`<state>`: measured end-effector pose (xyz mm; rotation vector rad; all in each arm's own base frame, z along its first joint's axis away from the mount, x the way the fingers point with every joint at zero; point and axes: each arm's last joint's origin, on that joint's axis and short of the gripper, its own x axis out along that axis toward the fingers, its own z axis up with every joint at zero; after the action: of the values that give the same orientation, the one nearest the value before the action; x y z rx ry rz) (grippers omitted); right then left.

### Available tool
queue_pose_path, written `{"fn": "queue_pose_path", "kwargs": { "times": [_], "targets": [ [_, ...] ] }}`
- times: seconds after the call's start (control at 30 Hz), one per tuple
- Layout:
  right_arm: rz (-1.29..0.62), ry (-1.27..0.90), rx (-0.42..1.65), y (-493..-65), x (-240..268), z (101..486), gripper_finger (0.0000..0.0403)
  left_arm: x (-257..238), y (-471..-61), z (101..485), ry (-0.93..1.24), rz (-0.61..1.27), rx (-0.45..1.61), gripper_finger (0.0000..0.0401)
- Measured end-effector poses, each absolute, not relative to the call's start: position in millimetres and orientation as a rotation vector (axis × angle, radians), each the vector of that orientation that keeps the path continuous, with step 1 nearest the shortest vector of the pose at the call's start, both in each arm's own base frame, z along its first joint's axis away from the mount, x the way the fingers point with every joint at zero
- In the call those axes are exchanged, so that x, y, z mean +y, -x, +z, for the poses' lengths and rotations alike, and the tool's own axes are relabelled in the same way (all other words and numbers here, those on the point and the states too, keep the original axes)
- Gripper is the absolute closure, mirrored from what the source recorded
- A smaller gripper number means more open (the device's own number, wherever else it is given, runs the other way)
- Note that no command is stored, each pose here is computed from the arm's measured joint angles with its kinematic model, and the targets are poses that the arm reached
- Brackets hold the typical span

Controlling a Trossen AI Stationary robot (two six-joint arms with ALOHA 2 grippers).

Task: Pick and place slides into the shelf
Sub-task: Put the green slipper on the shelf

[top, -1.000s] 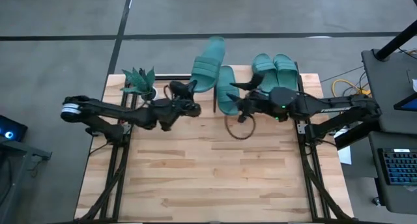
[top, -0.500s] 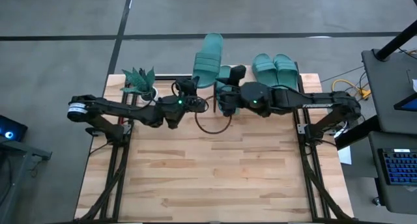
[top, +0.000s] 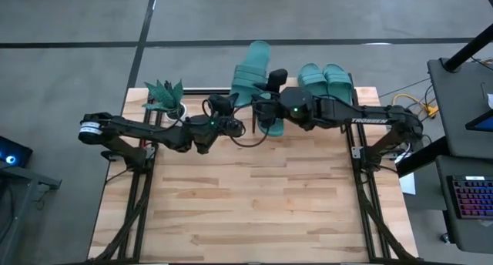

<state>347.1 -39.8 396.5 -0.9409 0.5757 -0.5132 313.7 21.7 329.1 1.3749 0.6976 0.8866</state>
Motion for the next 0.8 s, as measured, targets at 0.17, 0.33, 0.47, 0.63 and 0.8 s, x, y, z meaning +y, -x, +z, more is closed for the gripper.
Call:
{"fn": "queue_pose_path", "kwargs": {
  "times": [0.17,0.33,0.47,0.63,0.8],
  "targets": [
    [-0.525,0.973,0.582,-351,-45,395,0.0237,20,-315,330,-1.397,0.863,0.680,0.0377],
    [-0.548,0.994,0.612,-350,-51,394,0.0249,20,-315,331,-1.403,0.862,0.681,0.0377],
    [-0.583,1.017,0.649,-350,-53,393,0.0266,20,-316,332,-1.401,0.864,0.678,0.0377],
    [-0.585,1.018,0.650,-350,-53,393,0.0295,20,-316,333,-1.402,0.860,0.669,0.0377],
    [-0.595,1.020,0.657,-350,-55,393,0.0366,20,-316,333,-1.402,0.853,0.657,0.0377]
  ]
}}
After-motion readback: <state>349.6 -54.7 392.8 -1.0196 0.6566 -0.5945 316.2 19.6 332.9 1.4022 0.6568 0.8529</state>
